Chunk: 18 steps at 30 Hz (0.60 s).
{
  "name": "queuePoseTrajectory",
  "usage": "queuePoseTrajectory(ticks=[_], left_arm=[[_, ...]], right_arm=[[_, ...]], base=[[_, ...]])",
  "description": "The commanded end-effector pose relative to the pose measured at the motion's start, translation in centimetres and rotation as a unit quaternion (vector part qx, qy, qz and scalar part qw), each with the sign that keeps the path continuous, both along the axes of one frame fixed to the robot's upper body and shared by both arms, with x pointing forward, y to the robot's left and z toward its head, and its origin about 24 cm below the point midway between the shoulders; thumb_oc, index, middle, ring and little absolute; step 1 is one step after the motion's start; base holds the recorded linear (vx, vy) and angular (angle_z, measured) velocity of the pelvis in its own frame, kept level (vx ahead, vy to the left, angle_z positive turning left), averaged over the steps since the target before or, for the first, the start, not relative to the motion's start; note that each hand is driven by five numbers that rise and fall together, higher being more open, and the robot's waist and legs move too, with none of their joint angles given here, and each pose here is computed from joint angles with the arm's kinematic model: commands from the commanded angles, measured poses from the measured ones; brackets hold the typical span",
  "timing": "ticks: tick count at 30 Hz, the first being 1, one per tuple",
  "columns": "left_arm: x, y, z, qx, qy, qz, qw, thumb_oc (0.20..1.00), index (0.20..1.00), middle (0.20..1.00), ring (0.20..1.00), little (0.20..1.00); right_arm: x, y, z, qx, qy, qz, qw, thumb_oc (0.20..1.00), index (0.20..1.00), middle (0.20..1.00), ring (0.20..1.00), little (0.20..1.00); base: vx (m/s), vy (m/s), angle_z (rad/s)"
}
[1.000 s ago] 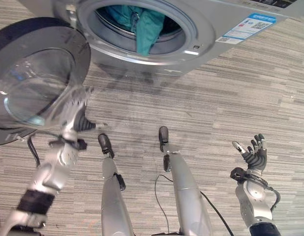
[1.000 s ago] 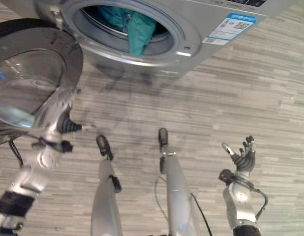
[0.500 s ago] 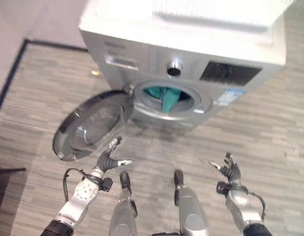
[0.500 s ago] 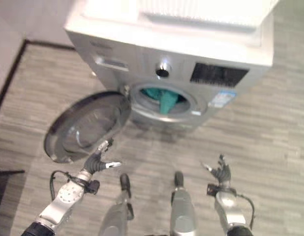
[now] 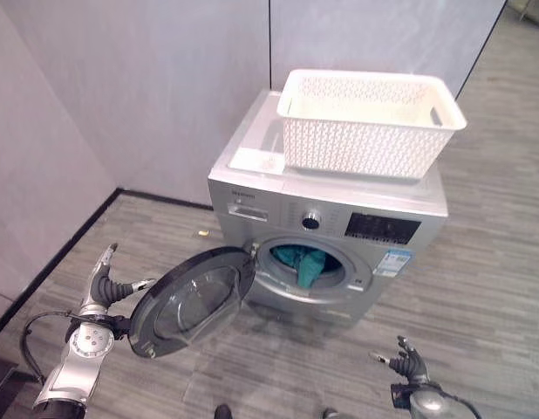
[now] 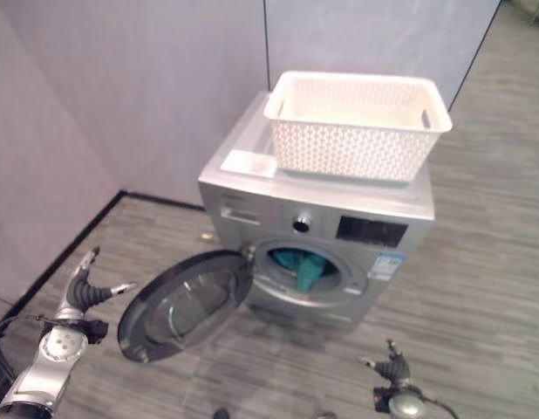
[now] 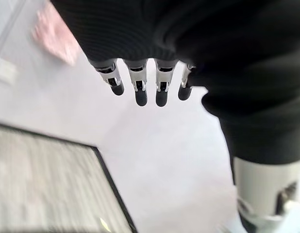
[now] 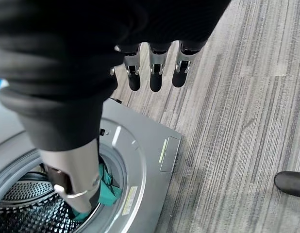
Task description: Grab the laundry basket,head to the washer,open it,put in the laundry and shut it.
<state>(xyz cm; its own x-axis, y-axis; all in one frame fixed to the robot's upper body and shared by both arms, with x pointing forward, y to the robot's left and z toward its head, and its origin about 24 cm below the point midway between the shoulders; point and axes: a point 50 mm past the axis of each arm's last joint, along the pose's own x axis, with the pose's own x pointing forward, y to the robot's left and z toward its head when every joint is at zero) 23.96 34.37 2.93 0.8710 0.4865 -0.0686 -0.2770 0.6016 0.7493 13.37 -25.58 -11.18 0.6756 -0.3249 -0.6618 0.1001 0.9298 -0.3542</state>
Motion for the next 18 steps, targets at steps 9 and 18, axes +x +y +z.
queuePoseTrajectory(ticks=[9,18], left_arm=[[9.0,5.5,14.5,0.135,-0.013,0.065,0.989,1.0,1.0,1.0,1.0,1.0],[9.9,5.9,19.6,0.065,-0.05,0.085,0.993,1.0,1.0,1.0,1.0,1.0]], right_arm=[[4.1,0.6,3.2,-0.01,-0.089,0.083,0.993,1.0,1.0,1.0,1.0,1.0],[5.2,0.8,3.8,0.008,-0.108,0.089,0.99,1.0,1.0,1.0,1.0,1.0]], base=[[-0.13,-0.025,-0.03],[-0.06,-0.039,-0.06]])
